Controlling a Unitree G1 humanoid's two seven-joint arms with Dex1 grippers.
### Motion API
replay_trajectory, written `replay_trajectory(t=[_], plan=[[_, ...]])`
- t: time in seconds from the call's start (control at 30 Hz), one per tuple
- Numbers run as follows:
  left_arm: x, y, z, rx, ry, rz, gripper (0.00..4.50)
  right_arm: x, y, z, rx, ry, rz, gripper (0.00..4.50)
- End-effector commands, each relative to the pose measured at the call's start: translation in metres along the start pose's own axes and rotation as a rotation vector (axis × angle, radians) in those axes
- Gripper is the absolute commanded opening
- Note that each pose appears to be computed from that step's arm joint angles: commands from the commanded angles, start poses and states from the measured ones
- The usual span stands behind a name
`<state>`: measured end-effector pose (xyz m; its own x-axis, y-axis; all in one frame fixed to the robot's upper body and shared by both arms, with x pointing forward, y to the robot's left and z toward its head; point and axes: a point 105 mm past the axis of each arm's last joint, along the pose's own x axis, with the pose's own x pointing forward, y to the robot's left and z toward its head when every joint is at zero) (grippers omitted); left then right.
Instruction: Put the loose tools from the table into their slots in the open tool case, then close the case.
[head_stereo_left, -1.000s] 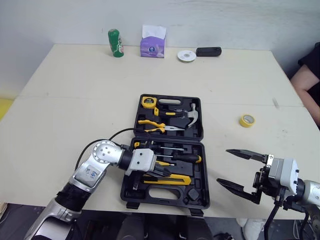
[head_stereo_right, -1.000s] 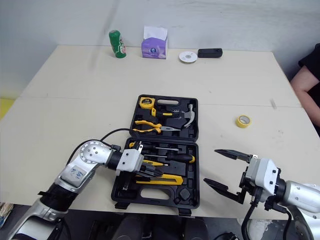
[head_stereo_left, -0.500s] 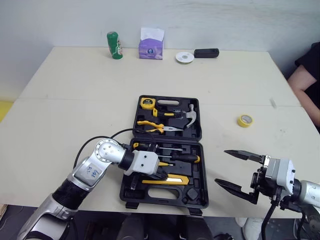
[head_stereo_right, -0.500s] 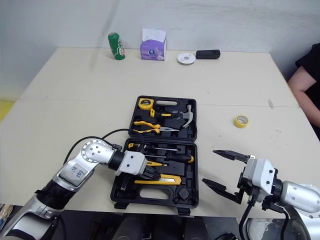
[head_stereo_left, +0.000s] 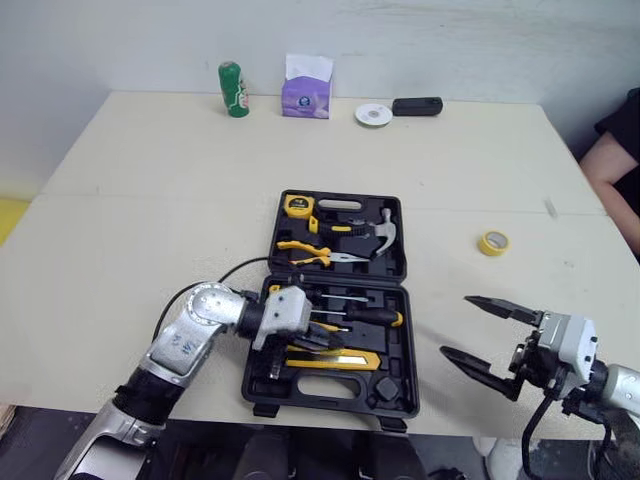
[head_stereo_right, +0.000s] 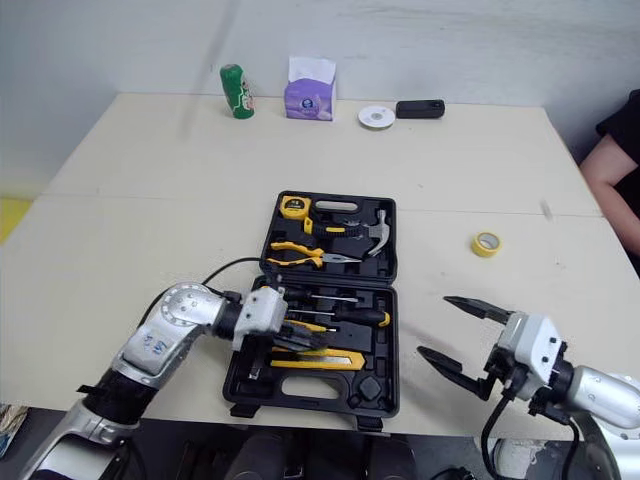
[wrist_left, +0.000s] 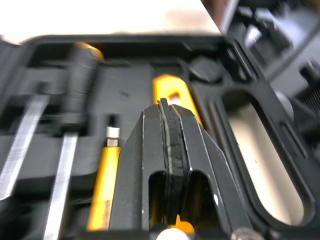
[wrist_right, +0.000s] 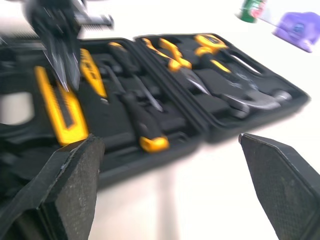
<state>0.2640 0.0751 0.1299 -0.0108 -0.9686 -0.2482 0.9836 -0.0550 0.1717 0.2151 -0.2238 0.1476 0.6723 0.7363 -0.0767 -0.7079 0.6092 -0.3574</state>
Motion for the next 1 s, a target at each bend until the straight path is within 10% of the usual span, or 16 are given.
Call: replay_trajectory(t=[0.03, 0.3, 0.67, 1.0], plan=[[-0.036, 0.017, 0.026, -0.013, -0.073, 0.15, 1.18, -0.029, -0.033, 0.004, -0.036, -0.027, -0.2, 4.5], [-0.168, 0.055, 0.012, 0.002, -0.136, 0.889, 4.46, -0.109, -0.069, -0.028, -0.067, 0.041, -0.69, 4.5], [-0.3, -0.021, -0.069, -0.159, -0.029, 1.63, 4.46, -0.199, -0.051, -0.087, -0.012, 0.217, -1.151, 4.5], [-0.307, -0.043, -0.093, -0.208, 0.029, 1.761, 4.46, -0.209, -0.047, -0.105, 0.012, 0.219, -1.18, 4.5]])
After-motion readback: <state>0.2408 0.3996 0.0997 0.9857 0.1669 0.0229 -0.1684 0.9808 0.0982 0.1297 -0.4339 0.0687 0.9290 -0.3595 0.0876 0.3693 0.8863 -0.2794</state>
